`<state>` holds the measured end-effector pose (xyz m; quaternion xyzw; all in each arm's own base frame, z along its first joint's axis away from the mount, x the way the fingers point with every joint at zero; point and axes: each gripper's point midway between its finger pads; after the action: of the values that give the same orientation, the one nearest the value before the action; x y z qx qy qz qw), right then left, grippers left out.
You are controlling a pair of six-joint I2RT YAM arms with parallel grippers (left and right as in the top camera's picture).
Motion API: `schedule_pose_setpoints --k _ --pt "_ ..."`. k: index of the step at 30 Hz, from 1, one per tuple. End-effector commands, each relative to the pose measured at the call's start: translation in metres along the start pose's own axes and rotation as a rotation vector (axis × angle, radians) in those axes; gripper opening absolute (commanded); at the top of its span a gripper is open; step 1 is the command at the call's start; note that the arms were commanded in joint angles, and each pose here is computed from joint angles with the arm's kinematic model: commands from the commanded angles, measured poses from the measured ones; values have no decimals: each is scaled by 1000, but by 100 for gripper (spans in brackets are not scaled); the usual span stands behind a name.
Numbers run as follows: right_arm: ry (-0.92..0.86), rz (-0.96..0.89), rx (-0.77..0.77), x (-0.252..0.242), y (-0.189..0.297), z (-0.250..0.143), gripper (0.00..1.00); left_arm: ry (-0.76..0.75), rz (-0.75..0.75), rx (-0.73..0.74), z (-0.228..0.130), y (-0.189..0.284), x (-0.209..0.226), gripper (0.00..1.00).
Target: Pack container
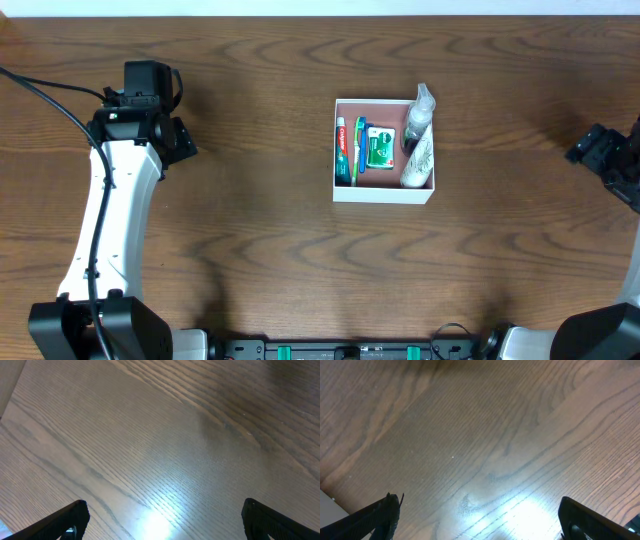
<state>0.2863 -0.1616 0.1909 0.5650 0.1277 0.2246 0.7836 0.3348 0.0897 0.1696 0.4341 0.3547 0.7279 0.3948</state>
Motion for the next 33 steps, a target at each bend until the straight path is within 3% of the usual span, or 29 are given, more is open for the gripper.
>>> schedule_pose_setpoints --k 1,10,21,26,33 --pt "-22 -4 8 -2 -3 0 99 16 22 5 -2 -2 4 98" --pt "-22 -5 8 -3 -3 0 99 32 17 -27 0 8 9 98" --pt "-22 -5 8 -3 -3 0 99 128 -55 -231 -5 80 36 98" --pt "-22 -5 8 -3 -3 0 99 217 -112 -379 -20 90 37 98" --pt "-22 -5 8 -3 -3 0 99 342 -239 -627 -47 64 15 98"
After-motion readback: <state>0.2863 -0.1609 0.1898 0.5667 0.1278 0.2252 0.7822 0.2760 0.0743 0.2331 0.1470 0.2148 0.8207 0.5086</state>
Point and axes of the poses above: each gripper's point midway between its finger pads, its own y axis back along the fingers, its own x axis along the line the jaws close on, z = x × y, and after that the axes turned 14 degrees about -y, right-handed
